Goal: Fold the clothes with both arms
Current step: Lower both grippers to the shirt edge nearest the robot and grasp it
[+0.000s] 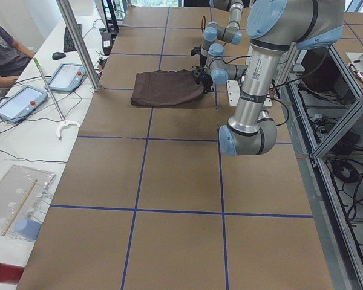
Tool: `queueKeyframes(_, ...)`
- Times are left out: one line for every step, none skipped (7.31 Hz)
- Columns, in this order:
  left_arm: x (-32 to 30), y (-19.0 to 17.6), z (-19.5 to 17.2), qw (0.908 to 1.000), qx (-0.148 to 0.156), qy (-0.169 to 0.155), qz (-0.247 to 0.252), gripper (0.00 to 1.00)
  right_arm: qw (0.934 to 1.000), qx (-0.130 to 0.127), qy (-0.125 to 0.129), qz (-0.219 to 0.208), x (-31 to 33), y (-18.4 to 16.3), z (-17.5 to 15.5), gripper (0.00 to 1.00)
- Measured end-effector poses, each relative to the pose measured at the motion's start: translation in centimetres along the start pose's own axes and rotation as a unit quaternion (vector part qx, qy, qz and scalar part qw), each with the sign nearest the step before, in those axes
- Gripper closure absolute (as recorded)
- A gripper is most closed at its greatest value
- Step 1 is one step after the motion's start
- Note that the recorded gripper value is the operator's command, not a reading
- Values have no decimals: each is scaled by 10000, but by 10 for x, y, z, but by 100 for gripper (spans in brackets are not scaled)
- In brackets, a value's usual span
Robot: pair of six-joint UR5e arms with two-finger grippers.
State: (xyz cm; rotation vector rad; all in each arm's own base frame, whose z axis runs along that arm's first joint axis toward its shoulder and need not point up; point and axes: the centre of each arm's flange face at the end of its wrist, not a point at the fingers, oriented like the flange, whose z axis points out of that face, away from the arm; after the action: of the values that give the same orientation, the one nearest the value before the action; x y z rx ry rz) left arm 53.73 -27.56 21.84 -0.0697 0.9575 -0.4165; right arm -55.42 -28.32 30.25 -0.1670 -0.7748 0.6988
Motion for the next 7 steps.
queueKeyframes(0, 0, 0, 10000, 4, 1, -3, 100, 10000, 16, 42, 3, 1, -1, 2, 0)
queueKeyframes(1, -1, -1, 10000, 8, 7, -6, 100, 10000, 30, 76, 8, 2, -1, 5, 0)
queueKeyframes(1, -1, -1, 10000, 8, 10, -7, 100, 9999, 38, 94, 14, 3, -1, 6, 0)
queueKeyframes(1, -1, -1, 10000, 9, 11, -7, 100, 9999, 43, 105, 16, 3, -1, 7, 0)
queueKeyframes(1, -2, -1, 10000, 11, 13, -9, 100, 9999, 45, 109, 18, 4, -2, 7, 9)
queueKeyframes(1, -2, -2, 10000, 13, 17, -9, 100, 9999, 50, 113, 23, 4, -2, 7, 35)
queueKeyframes(1, -2, -2, 10000, 17, 18, -9, 100, 9999, 55, 118, 28, 4, -2, 8, 61)
